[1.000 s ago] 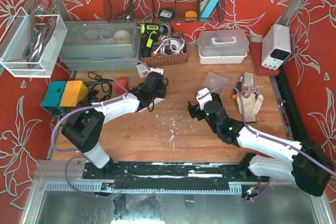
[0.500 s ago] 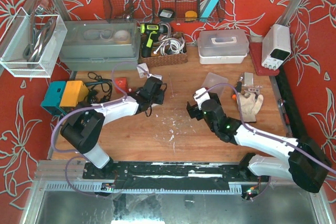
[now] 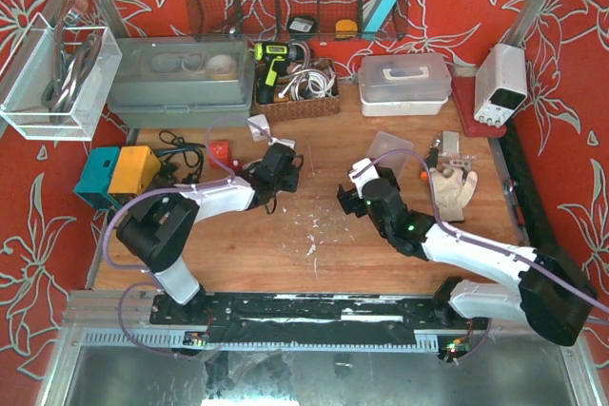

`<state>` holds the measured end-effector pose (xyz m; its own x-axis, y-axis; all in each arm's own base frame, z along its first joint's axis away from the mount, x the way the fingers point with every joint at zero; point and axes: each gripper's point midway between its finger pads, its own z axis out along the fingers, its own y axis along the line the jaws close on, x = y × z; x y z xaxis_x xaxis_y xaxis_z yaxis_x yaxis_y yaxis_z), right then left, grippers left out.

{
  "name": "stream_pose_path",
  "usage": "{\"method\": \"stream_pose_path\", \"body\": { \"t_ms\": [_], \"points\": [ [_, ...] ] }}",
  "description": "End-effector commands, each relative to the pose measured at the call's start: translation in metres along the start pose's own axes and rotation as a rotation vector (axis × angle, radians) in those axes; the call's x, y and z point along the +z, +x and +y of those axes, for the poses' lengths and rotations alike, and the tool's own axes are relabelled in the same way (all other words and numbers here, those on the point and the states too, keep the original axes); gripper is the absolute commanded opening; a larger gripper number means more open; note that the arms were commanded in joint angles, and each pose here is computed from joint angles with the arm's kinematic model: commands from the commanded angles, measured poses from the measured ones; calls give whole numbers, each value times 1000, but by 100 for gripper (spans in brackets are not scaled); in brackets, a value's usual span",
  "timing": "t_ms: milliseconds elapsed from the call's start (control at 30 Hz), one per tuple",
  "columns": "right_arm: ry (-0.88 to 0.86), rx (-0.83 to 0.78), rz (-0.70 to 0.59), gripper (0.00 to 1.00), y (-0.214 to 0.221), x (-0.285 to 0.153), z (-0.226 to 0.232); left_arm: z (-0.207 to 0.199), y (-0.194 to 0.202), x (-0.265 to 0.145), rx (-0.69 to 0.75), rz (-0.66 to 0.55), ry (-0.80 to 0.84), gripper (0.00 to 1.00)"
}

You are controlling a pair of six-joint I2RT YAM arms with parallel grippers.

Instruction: Install the large spring

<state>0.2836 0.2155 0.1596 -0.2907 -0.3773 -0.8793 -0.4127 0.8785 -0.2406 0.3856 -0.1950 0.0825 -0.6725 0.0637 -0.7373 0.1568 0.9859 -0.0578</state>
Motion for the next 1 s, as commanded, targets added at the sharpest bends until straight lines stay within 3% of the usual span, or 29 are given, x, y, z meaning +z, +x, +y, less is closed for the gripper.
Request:
{"method": "stream_pose_path", "body": {
  "t_ms": [0, 167, 300, 367, 400, 600, 700, 767, 867, 967],
  "points": [
    [24, -18, 4, 99, -7, 3, -1, -6, -23, 3, -28, -67, 18, 36],
    [72, -17, 17, 99, -7, 3, -10, -15, -37, -1, -46, -75, 52, 65],
    [125, 36, 31, 99, -9, 3, -25, -20, -51, -24, -77, -108, 105, 75],
    [151, 79, 71, 99, -8, 3, -36, -24, -55, -43, -91, -137, 157, 95],
    [164, 117, 92, 99, -10, 4, -43, -26, -54, -53, -97, -152, 181, 99],
    [177, 406, 307, 99, 7, 16, -80, -46, -37, -115, -131, -284, 409, 100],
    [168, 461, 365, 94, 8, 24, -91, -45, -18, -133, -107, -354, 441, 100],
    [171, 480, 404, 84, 11, 30, -98, -41, -10, -140, -104, -400, 444, 100],
    [129, 579, 459, 59, 18, 45, -104, -35, -11, -152, -109, -466, 458, 100],
    [71, 649, 495, 50, 20, 59, -100, -37, -17, -165, -115, -498, 492, 100]
  ]
}}
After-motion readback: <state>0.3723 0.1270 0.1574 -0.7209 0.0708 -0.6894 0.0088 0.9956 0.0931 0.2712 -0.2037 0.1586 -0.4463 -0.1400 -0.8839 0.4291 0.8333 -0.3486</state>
